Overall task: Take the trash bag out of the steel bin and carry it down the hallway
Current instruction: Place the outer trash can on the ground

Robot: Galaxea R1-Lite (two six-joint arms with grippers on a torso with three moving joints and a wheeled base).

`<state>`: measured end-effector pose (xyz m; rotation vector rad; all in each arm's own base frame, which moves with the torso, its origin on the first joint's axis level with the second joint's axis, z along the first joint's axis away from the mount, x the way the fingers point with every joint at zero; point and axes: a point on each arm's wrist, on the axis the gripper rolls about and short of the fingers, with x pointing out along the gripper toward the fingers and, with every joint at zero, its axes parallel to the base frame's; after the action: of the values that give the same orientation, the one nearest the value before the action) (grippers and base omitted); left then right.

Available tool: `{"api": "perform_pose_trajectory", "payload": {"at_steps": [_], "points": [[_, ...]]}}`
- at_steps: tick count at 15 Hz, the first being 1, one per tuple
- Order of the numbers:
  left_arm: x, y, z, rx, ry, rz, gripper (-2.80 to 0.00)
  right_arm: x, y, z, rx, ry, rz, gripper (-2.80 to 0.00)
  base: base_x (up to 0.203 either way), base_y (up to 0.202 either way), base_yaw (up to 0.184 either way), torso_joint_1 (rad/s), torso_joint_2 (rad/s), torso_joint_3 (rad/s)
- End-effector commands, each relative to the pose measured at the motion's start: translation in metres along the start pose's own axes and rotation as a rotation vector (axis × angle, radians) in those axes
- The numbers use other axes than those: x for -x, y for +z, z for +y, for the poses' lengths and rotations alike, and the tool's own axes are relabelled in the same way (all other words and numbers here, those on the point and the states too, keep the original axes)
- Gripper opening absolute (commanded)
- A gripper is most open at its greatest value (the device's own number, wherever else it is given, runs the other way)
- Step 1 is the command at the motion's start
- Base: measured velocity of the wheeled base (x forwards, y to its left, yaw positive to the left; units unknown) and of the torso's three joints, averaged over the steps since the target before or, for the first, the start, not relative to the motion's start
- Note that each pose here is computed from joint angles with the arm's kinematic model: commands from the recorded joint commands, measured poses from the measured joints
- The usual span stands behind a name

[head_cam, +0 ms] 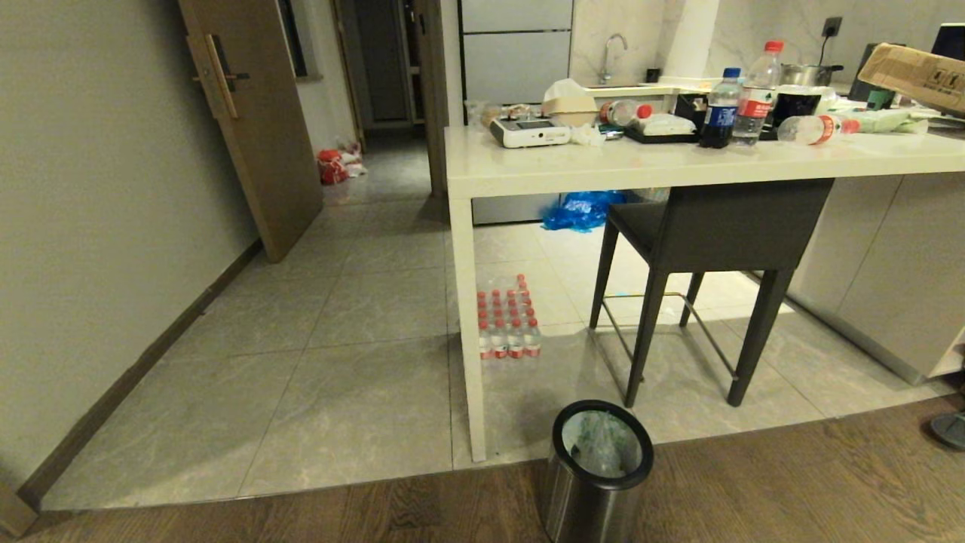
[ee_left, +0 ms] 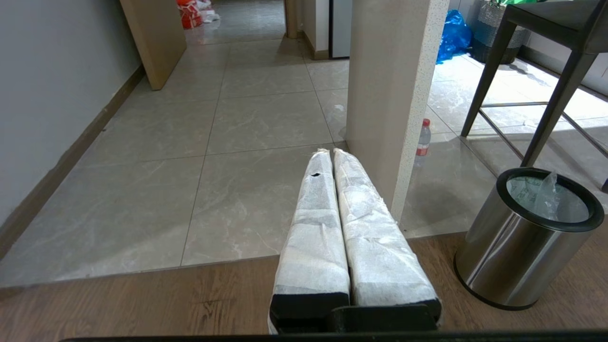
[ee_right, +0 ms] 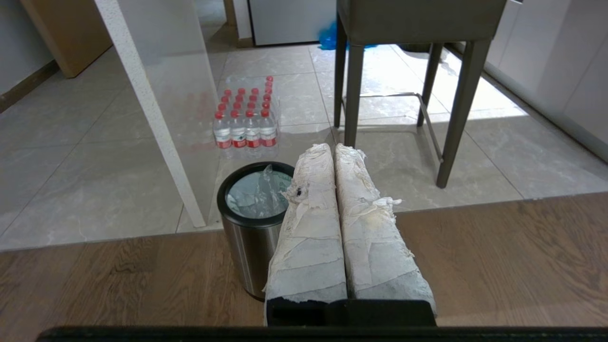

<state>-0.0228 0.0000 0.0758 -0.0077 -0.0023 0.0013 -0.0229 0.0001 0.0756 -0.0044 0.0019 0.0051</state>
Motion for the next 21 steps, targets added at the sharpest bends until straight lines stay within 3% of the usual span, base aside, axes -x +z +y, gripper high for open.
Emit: {"api": "perform_pose_trajectory", "payload": {"at_steps": [1,6,21], "points": [[-0.0001,0.0000,0.0000,0.000,0.000,0.001,-2.80,-0.0001,0.0000,0.0000,0.000,0.000,0.001,-2.80,0.000,0.000,0.000,0.000,0.00,0.000],[-0.0001,0.0001,0.0000,0.000,0.000,0.001,-2.80,-0.0002,-0.0007,0.0000,0.003,0.001,0.005,-2.80,0.000,0.000,0.000,0.000,0.00,-0.058],[-0.0001,0.0001,0.0000,0.000,0.000,0.001,-2.80,-0.0001,-0.0002,0.0001,0.011,0.003,0.003,-2.80,0.000,0.000,0.000,0.002,0.00,-0.194]]}}
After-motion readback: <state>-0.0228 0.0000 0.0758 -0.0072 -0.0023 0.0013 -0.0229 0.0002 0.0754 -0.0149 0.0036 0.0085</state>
